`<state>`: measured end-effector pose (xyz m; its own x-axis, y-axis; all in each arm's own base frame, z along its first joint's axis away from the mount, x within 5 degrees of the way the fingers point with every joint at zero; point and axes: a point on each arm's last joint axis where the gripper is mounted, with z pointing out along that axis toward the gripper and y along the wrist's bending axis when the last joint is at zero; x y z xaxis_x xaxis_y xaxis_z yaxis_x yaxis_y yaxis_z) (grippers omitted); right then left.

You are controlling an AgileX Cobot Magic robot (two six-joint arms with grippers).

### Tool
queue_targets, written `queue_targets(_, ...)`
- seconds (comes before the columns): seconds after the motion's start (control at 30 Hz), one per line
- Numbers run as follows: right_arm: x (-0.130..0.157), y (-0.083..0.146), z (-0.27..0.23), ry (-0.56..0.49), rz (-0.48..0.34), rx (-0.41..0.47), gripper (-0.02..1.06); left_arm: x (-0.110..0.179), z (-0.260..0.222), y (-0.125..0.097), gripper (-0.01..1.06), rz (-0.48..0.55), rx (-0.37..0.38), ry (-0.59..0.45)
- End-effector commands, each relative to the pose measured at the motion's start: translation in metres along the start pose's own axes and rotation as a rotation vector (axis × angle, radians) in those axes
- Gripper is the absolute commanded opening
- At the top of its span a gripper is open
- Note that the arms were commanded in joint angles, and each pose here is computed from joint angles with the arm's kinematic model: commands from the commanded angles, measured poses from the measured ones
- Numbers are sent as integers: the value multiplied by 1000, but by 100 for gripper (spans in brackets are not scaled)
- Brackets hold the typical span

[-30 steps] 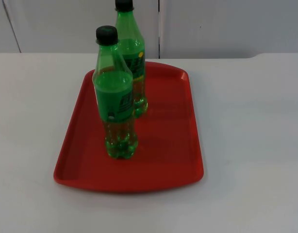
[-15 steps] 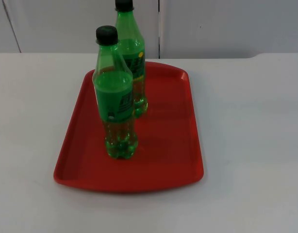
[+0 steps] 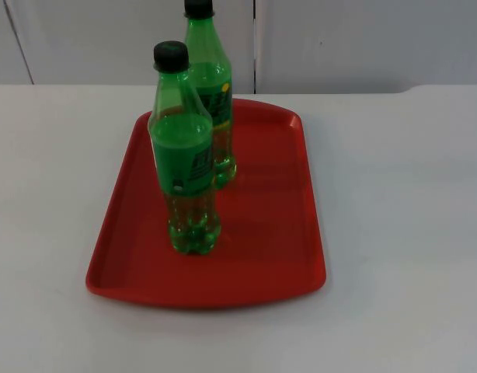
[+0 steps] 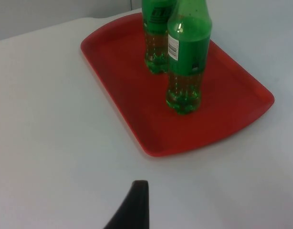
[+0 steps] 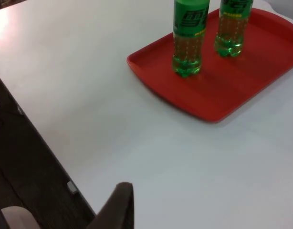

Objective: Place the bottle upright on the tray.

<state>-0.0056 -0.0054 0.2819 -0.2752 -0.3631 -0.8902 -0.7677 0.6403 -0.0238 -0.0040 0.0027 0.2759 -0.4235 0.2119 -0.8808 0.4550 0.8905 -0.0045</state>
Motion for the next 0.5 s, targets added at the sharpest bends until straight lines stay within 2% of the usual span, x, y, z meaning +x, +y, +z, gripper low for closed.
queue_targets(0.0, 1, 0, 1, 2, 13, 20, 105, 1, 1, 0, 93, 6, 4, -1)
queue_targets(0.2, 1, 1, 1, 4, 57, 106, 105, 1, 1, 0, 93, 6, 4, -1)
queue_targets(0.47, 1, 2, 1, 9, 147, 279, 105, 1, 1, 0, 93, 6, 4, -1)
